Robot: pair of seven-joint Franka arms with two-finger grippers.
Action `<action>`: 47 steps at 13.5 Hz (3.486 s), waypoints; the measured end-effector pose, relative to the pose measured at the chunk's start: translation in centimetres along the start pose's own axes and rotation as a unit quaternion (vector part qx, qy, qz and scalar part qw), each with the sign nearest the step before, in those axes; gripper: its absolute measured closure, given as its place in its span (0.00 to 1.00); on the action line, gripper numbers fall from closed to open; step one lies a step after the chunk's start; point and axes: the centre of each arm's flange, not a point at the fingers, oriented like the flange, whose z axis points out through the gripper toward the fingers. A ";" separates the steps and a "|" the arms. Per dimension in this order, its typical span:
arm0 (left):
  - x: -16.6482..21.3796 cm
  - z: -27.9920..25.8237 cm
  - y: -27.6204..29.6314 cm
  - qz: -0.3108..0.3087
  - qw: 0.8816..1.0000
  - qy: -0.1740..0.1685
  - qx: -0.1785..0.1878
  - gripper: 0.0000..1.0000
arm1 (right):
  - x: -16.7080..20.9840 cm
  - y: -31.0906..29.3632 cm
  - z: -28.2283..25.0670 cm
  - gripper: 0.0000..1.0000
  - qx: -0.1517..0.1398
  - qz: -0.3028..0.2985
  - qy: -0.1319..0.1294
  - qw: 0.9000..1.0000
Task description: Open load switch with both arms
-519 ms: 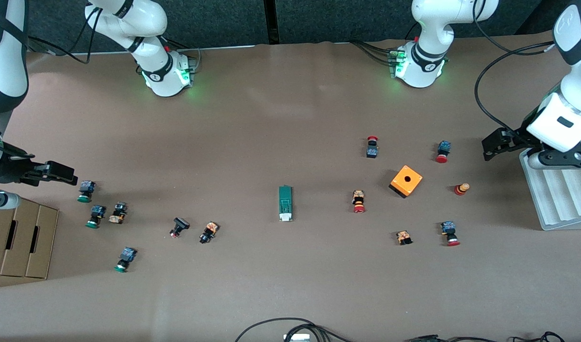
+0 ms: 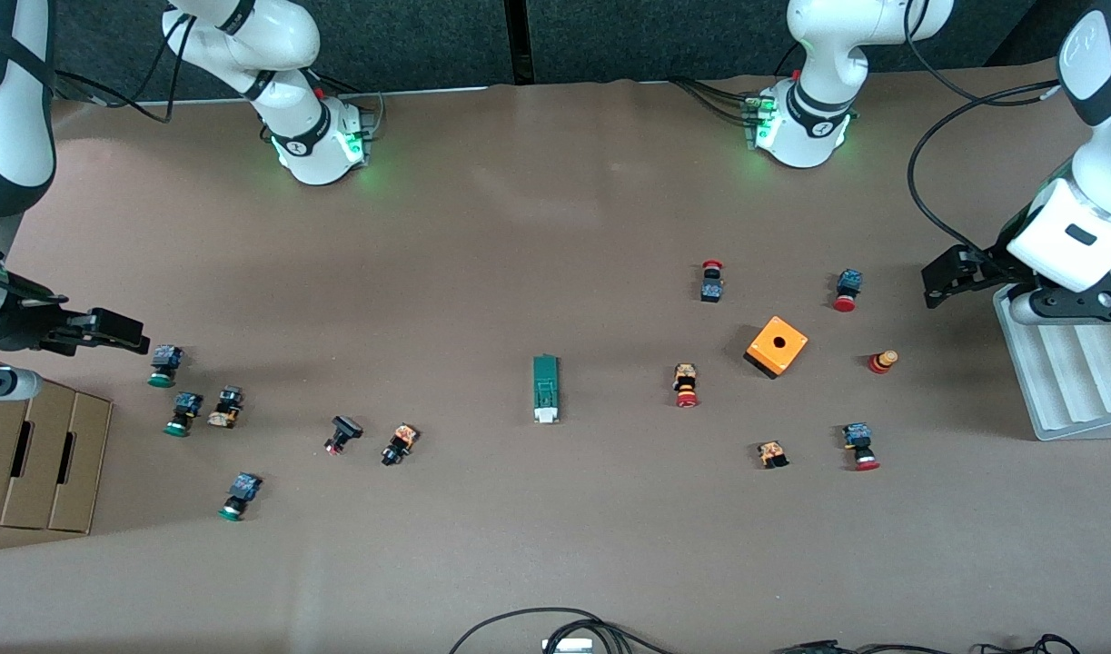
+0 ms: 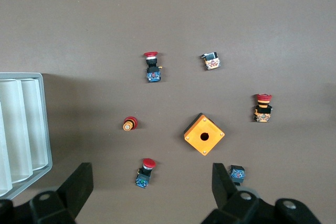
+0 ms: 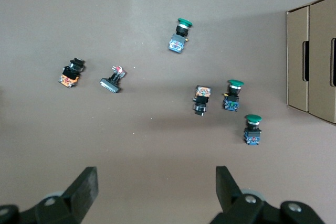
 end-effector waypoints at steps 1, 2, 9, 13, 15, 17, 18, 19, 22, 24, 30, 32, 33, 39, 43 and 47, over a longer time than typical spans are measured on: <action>0.0 0.0 0.0 0.000 1.000 0.000 0.000 0.00 | 0.0 0.0 0.0 0.00 0.000 0.000 0.000 1.000; 0.0 0.0 0.0 0.000 1.000 0.000 0.000 0.00 | 0.0 0.0 0.0 0.00 0.000 0.000 0.000 1.000; 1.2 0.3 -0.1 0.001 1.000 0.003 0.002 0.00 | 0.0 0.0 0.0 0.00 0.000 -0.002 -0.001 1.000; 1.4 0.4 -0.1 0.002 1.000 0.003 0.003 0.00 | 0.0 -0.4 0.0 0.00 0.000 -0.006 0.000 1.000; 1.4 0.4 -0.1 0.002 1.000 0.003 0.003 0.00 | 0.0 -0.4 0.0 0.00 0.001 -0.006 0.000 1.000; 1.4 0.4 0.0 0.003 1.000 0.003 0.003 0.00 | 0.1 -0.3 0.2 0.00 0.003 -0.005 -0.002 1.000; 1.4 0.4 0.0 0.003 1.000 0.002 0.002 0.00 | 0.2 -0.2 0.4 0.00 0.003 -0.004 -0.003 1.000; 1.4 0.4 0.0 0.003 1.000 0.001 0.001 0.00 | 0.3 -0.2 0.6 0.00 0.003 -0.004 -0.005 1.000; 1.4 0.5 0.1 0.004 1.000 0.001 0.001 0.00 | 0.4 -0.2 0.9 0.00 0.006 -0.003 -0.008 1.000; 1.4 0.5 0.5 0.007 1.000 0.001 0.000 0.01 | 0.6 -0.2 1.3 0.00 0.010 -0.003 -0.011 1.000; 1.2 0.5 2.8 0.021 1.000 0.000 -0.015 0.01 | 0.7 -0.1 1.6 0.00 0.010 -0.002 -0.013 1.000; 1.1 0.5 3.4 0.016 1.000 -0.001 -0.022 0.01 | 0.8 0.0 1.8 0.00 0.010 -0.001 -0.015 1.000; 1.1 0.4 4.2 0.012 1.000 0.000 -0.024 0.01 | 0.8 0.0 1.9 0.00 0.010 -0.001 -0.016 1.000; 0.1 0.3 13.3 -0.038 0.998 0.016 -0.040 0.03 | 1.0 0.0 2.2 0.00 0.011 -0.001 -0.018 1.000; -0.1 1.8 20.0 -0.077 0.994 0.031 -0.068 0.04 | 1.0 0.1 2.2 0.00 0.010 0.000 -0.018 1.000; -1.0 4.1 27.2 -0.103 0.991 0.059 -0.066 0.02 | 1.0 0.1 2.3 0.00 0.011 0.000 -0.017 1.000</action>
